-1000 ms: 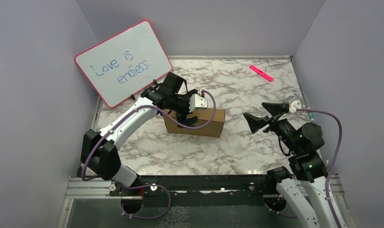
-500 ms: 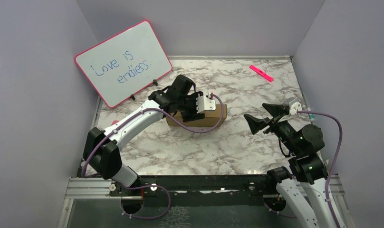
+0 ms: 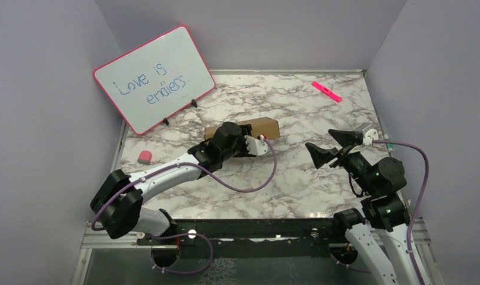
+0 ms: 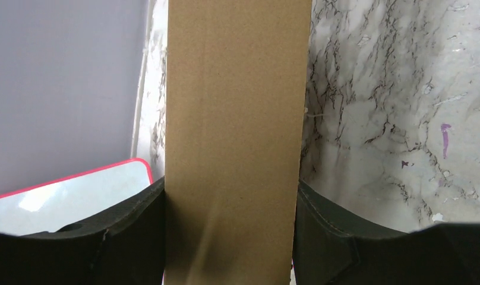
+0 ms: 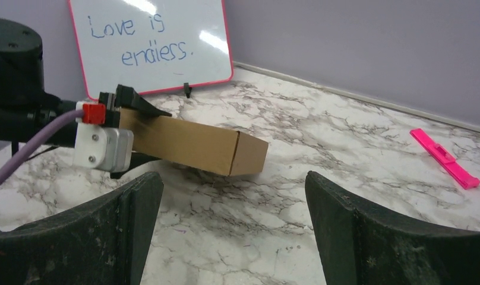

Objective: Fold the paper box

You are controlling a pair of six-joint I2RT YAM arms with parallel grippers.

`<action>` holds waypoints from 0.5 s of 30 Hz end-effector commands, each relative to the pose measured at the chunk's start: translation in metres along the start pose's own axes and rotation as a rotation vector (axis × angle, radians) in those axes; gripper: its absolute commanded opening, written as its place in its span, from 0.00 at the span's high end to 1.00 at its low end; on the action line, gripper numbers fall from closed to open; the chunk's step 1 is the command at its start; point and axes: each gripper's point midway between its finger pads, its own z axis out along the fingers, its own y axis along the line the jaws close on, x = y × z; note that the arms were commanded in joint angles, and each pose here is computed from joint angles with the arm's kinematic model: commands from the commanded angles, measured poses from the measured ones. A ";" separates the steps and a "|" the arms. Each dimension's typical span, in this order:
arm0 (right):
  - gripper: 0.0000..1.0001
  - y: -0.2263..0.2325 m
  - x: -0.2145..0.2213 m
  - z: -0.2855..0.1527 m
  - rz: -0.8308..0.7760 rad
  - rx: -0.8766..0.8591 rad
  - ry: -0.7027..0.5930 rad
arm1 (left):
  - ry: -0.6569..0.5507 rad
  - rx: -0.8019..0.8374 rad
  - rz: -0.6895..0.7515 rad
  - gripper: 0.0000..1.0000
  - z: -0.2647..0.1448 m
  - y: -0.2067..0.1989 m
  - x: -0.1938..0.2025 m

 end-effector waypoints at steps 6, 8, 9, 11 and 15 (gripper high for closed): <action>0.06 -0.005 -0.003 -0.002 -0.013 0.030 -0.025 | -0.095 -0.112 0.110 0.46 -0.001 -0.022 -0.026; 0.06 -0.005 -0.003 -0.001 -0.011 0.034 -0.022 | -0.086 -0.098 0.128 0.38 -0.005 -0.029 -0.024; 0.06 -0.006 -0.003 -0.001 -0.010 0.035 -0.021 | -0.079 -0.088 0.134 0.35 -0.007 -0.032 -0.023; 0.06 -0.006 -0.002 -0.001 -0.010 0.036 -0.021 | -0.062 -0.039 0.145 0.29 -0.011 -0.042 -0.017; 0.06 -0.007 -0.002 -0.001 -0.009 0.040 -0.018 | -0.086 0.042 0.130 0.21 -0.019 -0.060 -0.021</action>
